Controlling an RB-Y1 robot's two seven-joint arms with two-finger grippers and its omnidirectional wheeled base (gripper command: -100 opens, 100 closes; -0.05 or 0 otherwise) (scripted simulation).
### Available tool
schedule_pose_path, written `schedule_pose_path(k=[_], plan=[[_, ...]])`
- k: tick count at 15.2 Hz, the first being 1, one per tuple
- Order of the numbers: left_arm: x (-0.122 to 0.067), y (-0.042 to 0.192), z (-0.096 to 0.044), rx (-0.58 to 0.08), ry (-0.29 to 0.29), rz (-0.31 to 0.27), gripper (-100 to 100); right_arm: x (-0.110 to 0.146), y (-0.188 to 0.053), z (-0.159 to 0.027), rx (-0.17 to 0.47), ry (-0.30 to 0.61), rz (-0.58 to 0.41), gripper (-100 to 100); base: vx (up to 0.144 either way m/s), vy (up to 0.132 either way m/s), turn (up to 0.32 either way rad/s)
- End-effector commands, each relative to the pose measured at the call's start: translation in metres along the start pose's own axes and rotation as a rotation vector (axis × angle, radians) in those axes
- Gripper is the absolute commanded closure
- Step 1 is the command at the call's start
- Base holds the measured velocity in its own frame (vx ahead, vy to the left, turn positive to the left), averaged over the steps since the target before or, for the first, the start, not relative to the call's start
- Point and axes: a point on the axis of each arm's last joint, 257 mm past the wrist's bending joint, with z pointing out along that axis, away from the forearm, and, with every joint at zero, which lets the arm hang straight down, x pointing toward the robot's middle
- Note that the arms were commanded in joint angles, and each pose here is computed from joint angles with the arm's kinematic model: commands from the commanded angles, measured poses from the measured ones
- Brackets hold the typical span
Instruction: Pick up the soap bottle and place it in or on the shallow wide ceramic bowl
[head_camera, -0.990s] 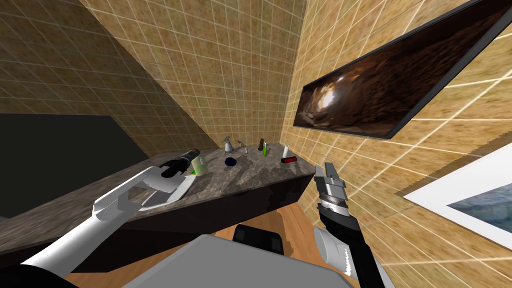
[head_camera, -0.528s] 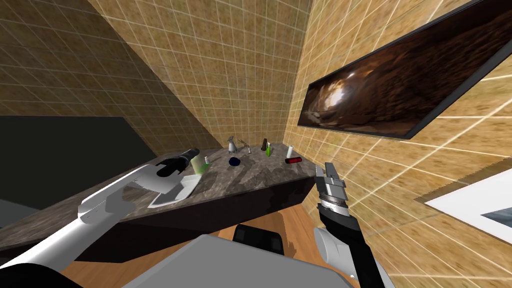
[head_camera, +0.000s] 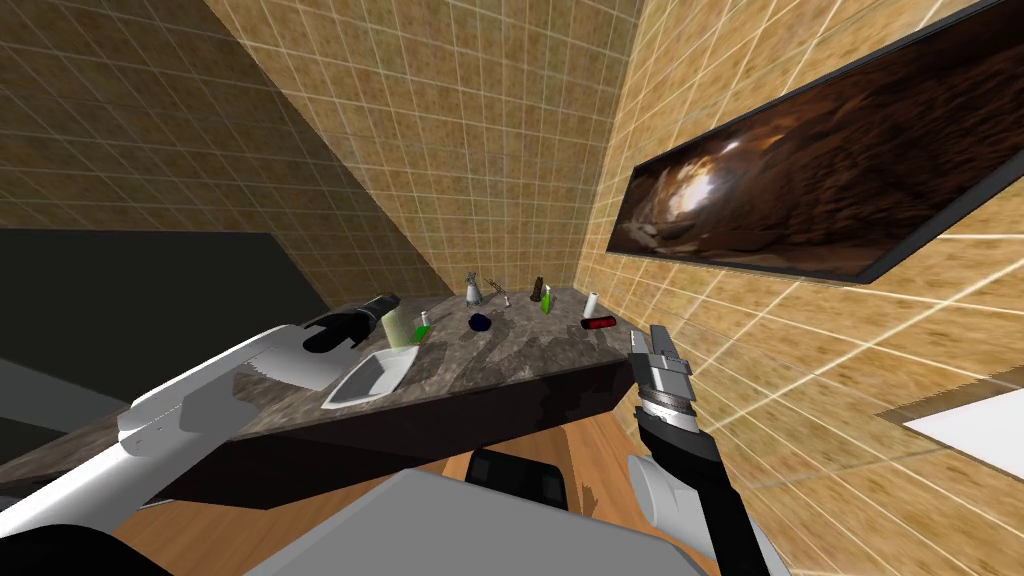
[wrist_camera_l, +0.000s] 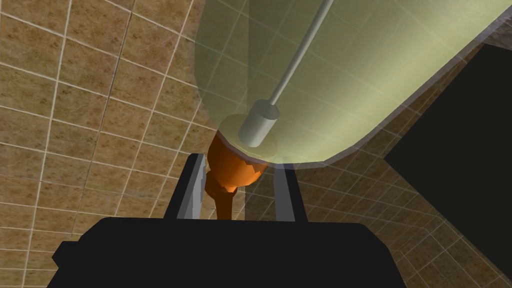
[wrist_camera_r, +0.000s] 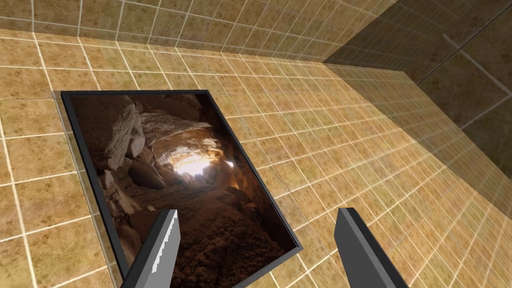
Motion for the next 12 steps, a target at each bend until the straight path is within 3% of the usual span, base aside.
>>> schedule_pose_path(k=[1, 12], plan=[[-0.0005, 0.0004, -0.0027, -0.008, 0.007, 0.004, 100, 0.0000, 0.0000, 0.0000, 0.000, 0.000, 0.000, 0, -0.011, 0.046, 0.070], [-0.0016, 0.0024, -0.0055, -0.025, 0.016, 0.011, 100, 0.0000, 0.0000, 0.0000, 0.000, 0.000, 0.000, 0, -0.005, 0.019, 0.021]])
